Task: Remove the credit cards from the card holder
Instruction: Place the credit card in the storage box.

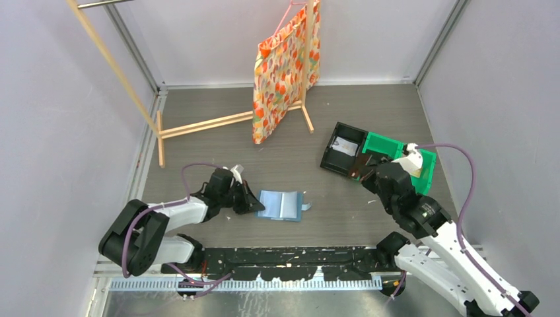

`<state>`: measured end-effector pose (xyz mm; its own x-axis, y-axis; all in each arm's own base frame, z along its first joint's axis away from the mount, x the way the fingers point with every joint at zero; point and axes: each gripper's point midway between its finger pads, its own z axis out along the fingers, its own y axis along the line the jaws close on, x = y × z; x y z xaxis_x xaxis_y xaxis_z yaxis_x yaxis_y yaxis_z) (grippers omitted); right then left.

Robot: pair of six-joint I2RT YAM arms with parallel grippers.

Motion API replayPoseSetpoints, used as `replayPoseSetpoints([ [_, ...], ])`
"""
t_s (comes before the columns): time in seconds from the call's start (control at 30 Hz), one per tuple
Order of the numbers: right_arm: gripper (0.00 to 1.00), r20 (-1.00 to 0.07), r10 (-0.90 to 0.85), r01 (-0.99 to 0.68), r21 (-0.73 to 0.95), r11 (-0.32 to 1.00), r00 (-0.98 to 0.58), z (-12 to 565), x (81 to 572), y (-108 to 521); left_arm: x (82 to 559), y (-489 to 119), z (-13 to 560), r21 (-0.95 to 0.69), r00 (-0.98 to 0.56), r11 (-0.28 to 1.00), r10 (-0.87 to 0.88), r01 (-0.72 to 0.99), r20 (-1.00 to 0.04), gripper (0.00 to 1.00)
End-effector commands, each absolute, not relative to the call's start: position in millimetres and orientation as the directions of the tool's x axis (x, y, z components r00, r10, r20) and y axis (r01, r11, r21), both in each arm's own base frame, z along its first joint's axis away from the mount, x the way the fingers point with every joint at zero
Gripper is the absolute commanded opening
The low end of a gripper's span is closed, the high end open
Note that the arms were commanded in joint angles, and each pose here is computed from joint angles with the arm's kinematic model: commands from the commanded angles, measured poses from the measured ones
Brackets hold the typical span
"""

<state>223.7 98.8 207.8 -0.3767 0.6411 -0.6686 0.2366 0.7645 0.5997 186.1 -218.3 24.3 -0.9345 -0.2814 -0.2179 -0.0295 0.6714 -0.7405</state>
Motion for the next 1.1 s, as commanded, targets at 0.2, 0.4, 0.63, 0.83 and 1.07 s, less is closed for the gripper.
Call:
replayPoseSetpoints([
  [0.2,0.01,-0.698,0.715,0.557,0.582,0.592,-0.030,216,266,22,183,-212,20,-0.720,-0.936,0.693,-0.275,-0.033,-0.221,0.01],
  [0.4,0.01,-0.625,0.759,0.608,0.678,0.413,0.181,212,292,3,176,-201,24,-0.698,-0.925,0.714,-0.297,-0.049,-0.238,0.01],
  [0.63,0.01,-0.560,0.767,0.666,0.706,0.243,0.314,184,312,-22,171,-189,33,-0.681,-0.904,0.729,-0.334,-0.069,-0.266,0.01],
  [0.83,0.00,-0.511,0.782,0.680,0.716,0.157,0.357,153,330,-29,166,-184,36,-0.687,-0.892,0.722,-0.363,-0.085,-0.271,0.00],
  [1.07,0.00,-0.406,0.809,0.665,0.746,0.026,0.424,125,347,-26,164,-182,38,-0.686,-0.889,0.722,-0.369,-0.090,-0.271,0.01],
])
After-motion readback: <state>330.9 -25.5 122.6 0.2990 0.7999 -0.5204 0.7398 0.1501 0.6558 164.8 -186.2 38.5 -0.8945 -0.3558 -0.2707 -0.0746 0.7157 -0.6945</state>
